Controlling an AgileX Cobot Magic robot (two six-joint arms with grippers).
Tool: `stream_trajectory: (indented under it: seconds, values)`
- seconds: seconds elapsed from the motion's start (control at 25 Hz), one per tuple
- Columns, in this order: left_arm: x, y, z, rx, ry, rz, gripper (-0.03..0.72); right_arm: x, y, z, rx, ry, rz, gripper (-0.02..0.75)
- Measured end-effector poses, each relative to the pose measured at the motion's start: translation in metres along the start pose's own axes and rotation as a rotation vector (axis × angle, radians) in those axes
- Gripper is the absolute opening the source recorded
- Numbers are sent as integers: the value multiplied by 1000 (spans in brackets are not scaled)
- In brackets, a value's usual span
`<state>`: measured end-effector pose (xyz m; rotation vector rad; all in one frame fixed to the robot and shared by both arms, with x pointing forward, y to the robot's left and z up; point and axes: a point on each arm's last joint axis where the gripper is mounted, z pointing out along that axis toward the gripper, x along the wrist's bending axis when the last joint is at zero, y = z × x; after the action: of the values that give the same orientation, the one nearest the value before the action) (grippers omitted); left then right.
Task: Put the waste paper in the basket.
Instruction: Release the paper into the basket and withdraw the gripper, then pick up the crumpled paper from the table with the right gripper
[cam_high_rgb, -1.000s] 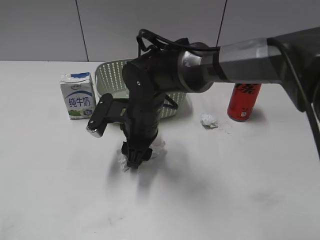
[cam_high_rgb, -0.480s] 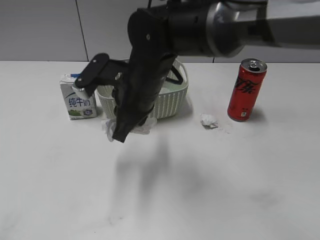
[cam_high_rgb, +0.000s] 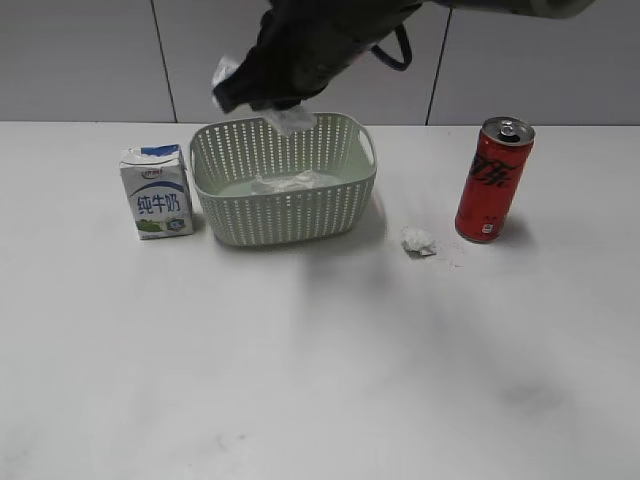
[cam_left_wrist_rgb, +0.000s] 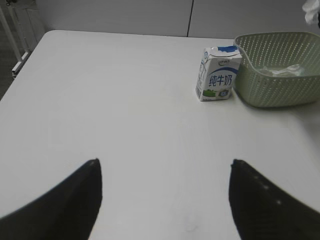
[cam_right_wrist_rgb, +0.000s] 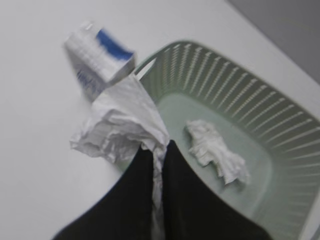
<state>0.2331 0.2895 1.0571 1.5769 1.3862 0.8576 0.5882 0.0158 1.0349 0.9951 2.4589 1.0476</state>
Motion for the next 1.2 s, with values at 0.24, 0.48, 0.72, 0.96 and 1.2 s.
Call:
stream_trajectory:
  seconds: [0.24,0.48,0.72,0.96,1.2]
  values:
    - [0,0,0,0,0,0,587,-46,-1,19,-86,-74,171,3]
    - [0,0,0,0,0,0,587,-49,-21,48,-11,-82,163,202]
    - [0,0,0,0,0,0,587,-49,-21,48,68,-72,158,619]
    - [0,0,0,0,0,0,587,-45,-7,20,231,-41,75,581]
    - [0,0,0,0,0,1,587,-39,-27,-14,520,16,-33,573]
